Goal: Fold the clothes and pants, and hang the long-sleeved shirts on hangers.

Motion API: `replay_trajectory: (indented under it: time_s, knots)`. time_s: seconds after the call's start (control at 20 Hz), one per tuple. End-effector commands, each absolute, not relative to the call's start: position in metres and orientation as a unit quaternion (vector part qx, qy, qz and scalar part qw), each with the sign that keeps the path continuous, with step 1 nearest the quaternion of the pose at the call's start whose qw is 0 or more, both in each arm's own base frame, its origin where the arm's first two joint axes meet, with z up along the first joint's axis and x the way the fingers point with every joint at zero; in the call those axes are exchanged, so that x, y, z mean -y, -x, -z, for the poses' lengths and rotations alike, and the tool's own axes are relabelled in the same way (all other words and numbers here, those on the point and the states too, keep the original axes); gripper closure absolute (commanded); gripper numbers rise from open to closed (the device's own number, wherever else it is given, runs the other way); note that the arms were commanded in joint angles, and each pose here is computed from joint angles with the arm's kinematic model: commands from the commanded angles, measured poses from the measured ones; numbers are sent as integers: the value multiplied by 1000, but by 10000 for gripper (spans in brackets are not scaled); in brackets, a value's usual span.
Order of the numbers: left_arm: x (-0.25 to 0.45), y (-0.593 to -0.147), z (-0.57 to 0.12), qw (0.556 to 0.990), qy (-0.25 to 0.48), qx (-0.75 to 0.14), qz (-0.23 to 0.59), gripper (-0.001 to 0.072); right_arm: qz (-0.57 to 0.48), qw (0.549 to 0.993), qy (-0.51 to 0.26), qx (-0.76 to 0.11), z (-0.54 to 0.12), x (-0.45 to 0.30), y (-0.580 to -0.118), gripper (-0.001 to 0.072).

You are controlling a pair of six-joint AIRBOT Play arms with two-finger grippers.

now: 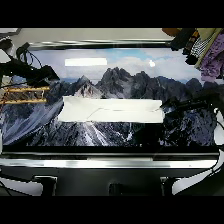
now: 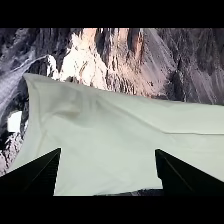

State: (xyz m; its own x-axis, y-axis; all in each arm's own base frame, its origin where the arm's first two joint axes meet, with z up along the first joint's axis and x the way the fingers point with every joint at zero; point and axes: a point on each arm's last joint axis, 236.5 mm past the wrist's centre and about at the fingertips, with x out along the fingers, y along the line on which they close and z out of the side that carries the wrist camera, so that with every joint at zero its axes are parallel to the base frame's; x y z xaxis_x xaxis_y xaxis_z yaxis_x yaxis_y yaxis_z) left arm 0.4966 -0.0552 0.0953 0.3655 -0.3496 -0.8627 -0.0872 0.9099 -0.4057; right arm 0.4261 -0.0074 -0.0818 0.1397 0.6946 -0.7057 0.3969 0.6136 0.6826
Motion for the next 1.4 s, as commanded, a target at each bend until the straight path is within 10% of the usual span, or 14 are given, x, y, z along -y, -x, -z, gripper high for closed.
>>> replay_trajectory:
  time_s: [0.0, 0.15, 0.35, 0.4, 0.45, 0.6, 0.65, 1.35]
  knots:
    - [55, -493, -97, 800, 197, -561, 78, 18, -118, 633, -404, -649, 99, -2, -432, 48]
    - [55, -492, -97, 798, 199, -563, 76, 19, -91, 649, -363, -662, 114, -4, -434, 110]
    - [57, -487, -95, 793, 197, -572, 78, 25, -104, 658, -340, -664, 113, -27, -438, 657]
    - [57, -487, -95, 792, 197, -573, 79, 46, -106, 667, -343, -653, 105, -28, -444, 684]
    - [60, -487, -94, 791, 196, -574, 81, 77, -107, 678, -346, -640, 93, -28, -450, 684]
    - [78, -487, -84, 785, 187, -584, 94, 634, -106, 708, -335, -613, 44, -24, -458, 685]
    - [89, -489, -77, 782, 183, -587, 101, 691, -107, 716, -325, -608, 24, -22, -457, 685]
    - [490, -401, 48, 654, 341, -610, 290, 693, -90, 790, -278, -538, -163, -23, -398, 685]
